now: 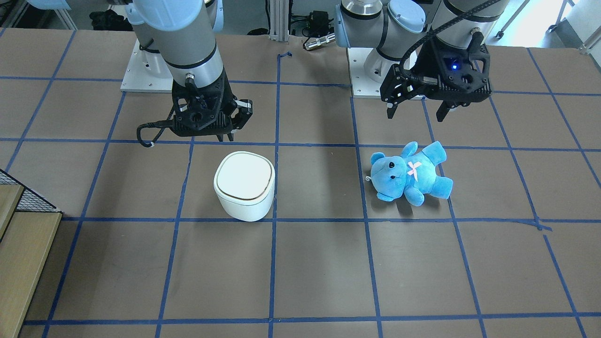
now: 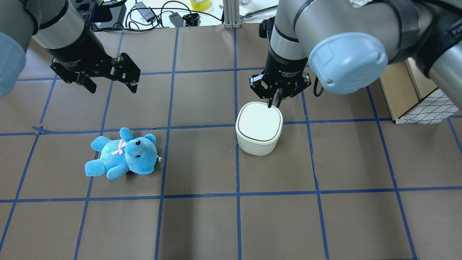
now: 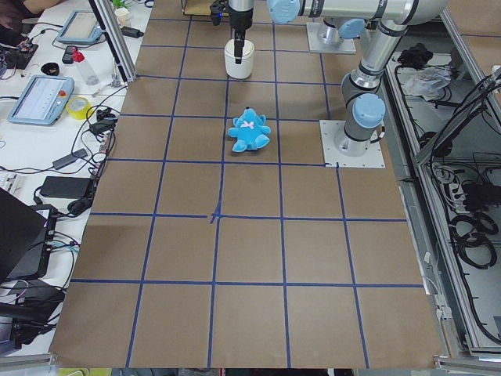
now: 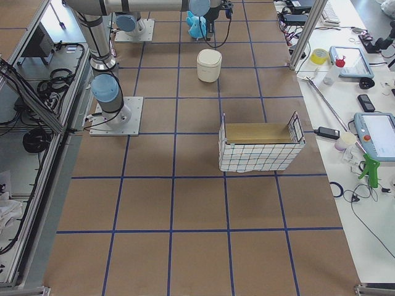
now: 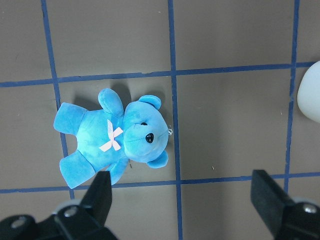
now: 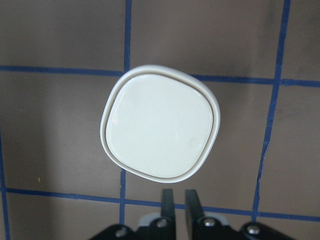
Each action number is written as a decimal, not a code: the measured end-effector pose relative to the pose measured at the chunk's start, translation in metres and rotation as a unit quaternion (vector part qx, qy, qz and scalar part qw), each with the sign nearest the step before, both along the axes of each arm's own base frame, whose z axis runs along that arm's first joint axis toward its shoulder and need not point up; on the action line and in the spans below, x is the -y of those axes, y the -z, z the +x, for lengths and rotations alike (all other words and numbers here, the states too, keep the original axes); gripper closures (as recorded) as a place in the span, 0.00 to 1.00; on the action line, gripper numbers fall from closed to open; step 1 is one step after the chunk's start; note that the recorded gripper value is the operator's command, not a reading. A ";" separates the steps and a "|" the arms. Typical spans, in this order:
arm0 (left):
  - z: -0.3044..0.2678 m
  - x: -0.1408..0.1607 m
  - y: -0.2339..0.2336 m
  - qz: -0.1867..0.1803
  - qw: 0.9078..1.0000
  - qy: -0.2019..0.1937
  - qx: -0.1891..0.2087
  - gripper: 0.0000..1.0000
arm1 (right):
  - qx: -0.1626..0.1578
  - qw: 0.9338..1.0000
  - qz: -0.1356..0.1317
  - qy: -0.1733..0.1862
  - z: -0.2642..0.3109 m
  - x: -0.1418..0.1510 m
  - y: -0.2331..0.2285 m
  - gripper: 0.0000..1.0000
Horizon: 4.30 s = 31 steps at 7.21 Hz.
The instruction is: Open trash can with right arm
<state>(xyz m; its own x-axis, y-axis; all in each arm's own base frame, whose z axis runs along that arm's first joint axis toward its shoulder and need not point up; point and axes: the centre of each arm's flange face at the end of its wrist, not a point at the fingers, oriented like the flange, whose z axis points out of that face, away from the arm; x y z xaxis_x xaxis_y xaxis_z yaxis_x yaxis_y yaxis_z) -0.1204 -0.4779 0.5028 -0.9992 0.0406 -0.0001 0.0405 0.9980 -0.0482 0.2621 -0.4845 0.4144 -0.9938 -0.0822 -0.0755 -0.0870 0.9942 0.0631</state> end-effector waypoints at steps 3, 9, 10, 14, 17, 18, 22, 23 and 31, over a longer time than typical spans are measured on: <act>0.000 0.000 0.000 0.000 1.000 0.000 0.000 0.00 | -0.006 1.000 -0.009 -0.018 -0.009 0.005 0.069 1.00; 0.000 0.000 0.000 0.000 1.000 0.000 0.000 0.00 | 0.016 0.999 -0.036 -0.001 -0.005 0.022 0.089 1.00; 0.000 0.000 0.000 0.000 1.000 0.000 0.000 0.00 | 0.026 0.999 -0.032 -0.001 -0.003 0.022 0.091 1.00; 0.000 0.000 0.000 0.000 1.000 0.000 0.000 0.00 | 0.032 0.999 -0.016 -0.006 -0.001 0.023 0.103 1.00; 0.000 0.000 0.000 0.000 1.000 0.000 0.000 0.00 | 0.031 0.999 -0.014 -0.002 0.000 0.024 0.102 1.00; 0.000 0.000 0.000 0.000 1.000 0.000 0.000 0.00 | 0.031 0.999 -0.014 -0.001 0.000 0.024 0.102 1.00; 0.000 0.000 0.000 0.000 1.000 0.000 0.000 0.00 | 0.030 0.999 -0.010 -0.003 -0.001 0.023 0.107 1.00; 0.000 0.000 0.000 0.000 1.000 0.000 0.000 0.00 | 0.028 1.000 -0.007 0.000 -0.001 0.023 0.106 1.00; 0.000 0.000 0.000 0.000 1.000 0.000 0.000 0.00 | -0.042 0.998 0.046 -0.010 -0.032 0.029 -0.075 0.27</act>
<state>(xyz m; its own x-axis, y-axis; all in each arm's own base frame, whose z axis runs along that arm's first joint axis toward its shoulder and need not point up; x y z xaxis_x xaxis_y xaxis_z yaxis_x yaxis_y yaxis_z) -0.1203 -0.4779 0.5028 -0.9992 0.0405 -0.0007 0.0405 0.9980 -0.0482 0.2297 -0.5137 0.4890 -0.9951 -0.0986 -0.0009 -0.0974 0.9818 0.1627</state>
